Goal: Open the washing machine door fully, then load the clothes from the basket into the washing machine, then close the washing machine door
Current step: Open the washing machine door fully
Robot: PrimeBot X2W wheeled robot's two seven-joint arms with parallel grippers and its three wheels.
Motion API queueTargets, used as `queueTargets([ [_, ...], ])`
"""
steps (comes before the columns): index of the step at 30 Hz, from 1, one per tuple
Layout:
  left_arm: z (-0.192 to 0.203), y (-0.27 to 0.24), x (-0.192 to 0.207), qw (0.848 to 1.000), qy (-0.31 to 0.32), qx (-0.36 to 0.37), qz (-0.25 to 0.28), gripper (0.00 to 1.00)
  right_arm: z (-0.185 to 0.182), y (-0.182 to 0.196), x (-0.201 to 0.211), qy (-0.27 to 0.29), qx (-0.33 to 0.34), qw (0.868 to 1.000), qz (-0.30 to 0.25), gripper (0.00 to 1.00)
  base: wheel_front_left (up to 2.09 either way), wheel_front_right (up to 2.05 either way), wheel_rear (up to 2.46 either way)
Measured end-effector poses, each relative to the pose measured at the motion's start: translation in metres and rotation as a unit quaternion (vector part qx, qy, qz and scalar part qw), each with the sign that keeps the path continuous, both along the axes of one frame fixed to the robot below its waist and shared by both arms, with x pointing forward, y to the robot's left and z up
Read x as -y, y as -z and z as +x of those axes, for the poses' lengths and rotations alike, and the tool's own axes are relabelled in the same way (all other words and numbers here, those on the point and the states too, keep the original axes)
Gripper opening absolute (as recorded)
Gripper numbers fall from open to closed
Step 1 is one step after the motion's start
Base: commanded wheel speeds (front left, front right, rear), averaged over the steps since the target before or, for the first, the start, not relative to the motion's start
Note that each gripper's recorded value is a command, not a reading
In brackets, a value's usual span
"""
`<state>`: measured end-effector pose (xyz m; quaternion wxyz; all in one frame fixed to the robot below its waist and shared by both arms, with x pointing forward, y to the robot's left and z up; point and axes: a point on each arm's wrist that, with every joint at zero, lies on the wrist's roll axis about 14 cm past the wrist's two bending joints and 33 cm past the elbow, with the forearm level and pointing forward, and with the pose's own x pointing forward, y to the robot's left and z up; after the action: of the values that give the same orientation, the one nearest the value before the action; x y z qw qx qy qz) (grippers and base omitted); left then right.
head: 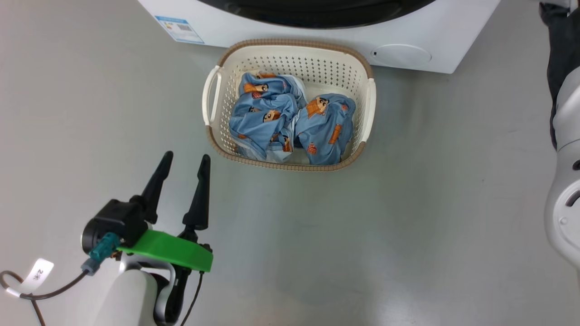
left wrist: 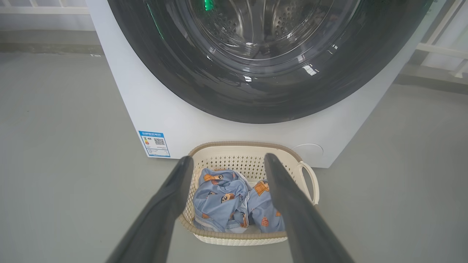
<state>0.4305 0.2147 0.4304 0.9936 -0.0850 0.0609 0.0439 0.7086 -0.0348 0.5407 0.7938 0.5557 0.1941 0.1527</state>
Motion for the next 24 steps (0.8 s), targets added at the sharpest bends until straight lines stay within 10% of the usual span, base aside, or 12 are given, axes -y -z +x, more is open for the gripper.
queueTargets([
  [24, -0.003, 0.000, -0.007, 1.000, -0.015, -0.002, -0.004, 1.00, 0.009, 0.000, -0.014, -0.011, -0.011, 1.000, 0.016, 0.00, 0.00, 0.00, 0.00],
])
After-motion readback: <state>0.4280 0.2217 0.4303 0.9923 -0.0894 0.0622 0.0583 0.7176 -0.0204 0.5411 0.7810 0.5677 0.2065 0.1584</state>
